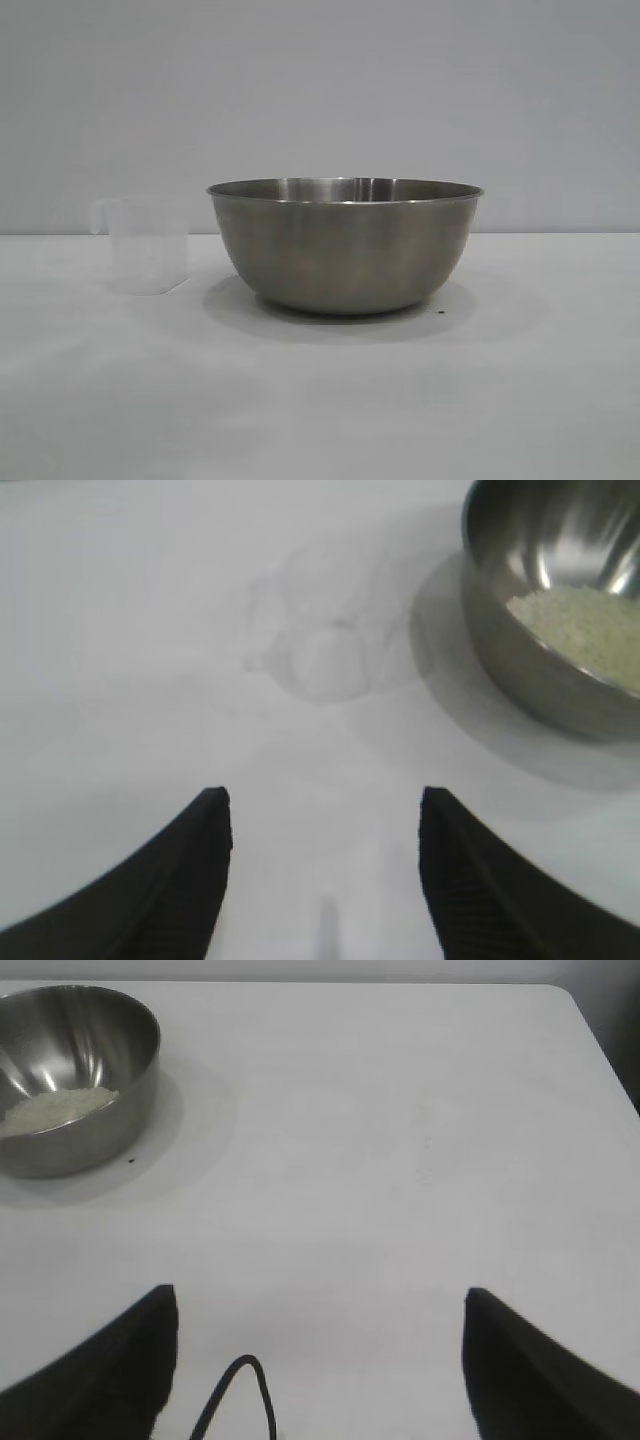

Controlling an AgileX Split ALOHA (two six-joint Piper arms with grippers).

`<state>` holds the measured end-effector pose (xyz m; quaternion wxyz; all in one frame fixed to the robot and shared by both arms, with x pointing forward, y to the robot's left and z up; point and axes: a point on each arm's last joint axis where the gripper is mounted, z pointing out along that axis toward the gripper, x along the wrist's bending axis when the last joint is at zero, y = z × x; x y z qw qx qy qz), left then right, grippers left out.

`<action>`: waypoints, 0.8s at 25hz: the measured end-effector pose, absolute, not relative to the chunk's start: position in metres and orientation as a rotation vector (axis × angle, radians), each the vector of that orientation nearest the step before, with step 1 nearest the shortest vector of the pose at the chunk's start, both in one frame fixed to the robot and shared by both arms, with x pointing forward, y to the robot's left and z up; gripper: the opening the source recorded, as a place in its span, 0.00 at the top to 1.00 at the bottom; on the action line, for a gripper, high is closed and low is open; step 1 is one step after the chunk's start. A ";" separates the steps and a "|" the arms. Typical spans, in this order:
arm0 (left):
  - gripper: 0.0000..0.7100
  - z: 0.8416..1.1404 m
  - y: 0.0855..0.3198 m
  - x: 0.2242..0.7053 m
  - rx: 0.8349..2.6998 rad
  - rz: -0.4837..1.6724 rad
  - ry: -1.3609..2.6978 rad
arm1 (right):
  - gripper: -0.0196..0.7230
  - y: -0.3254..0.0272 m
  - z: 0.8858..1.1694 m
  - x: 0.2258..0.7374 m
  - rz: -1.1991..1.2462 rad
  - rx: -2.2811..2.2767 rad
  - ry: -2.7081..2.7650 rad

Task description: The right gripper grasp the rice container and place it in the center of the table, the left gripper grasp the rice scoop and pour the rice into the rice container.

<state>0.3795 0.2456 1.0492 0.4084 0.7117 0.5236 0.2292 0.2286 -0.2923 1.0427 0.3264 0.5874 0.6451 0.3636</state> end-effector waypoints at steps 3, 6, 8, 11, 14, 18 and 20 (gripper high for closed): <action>0.49 1.063 0.252 0.355 1.814 0.556 1.297 | 0.26 -0.292 1.043 0.229 0.953 1.539 1.690; 0.49 1.073 0.260 0.330 1.829 0.567 1.263 | 0.26 -0.292 1.043 0.229 0.953 1.539 1.690; 0.49 1.080 0.266 0.313 1.825 0.597 1.233 | 0.26 -0.292 1.043 0.229 0.953 1.539 1.690; 0.49 1.085 0.276 0.289 1.834 0.651 1.202 | 0.26 -0.292 1.043 0.229 0.953 1.539 1.690; 0.49 1.084 0.287 0.266 1.845 0.700 1.191 | 0.26 -0.292 1.043 0.229 0.953 1.539 1.690; 0.49 1.077 0.299 0.242 1.853 0.738 1.214 | 0.26 -0.292 1.043 0.229 0.953 1.539 1.690; 0.49 1.074 0.302 0.234 1.851 0.753 1.214 | 0.26 -0.292 1.043 0.229 0.953 1.539 1.690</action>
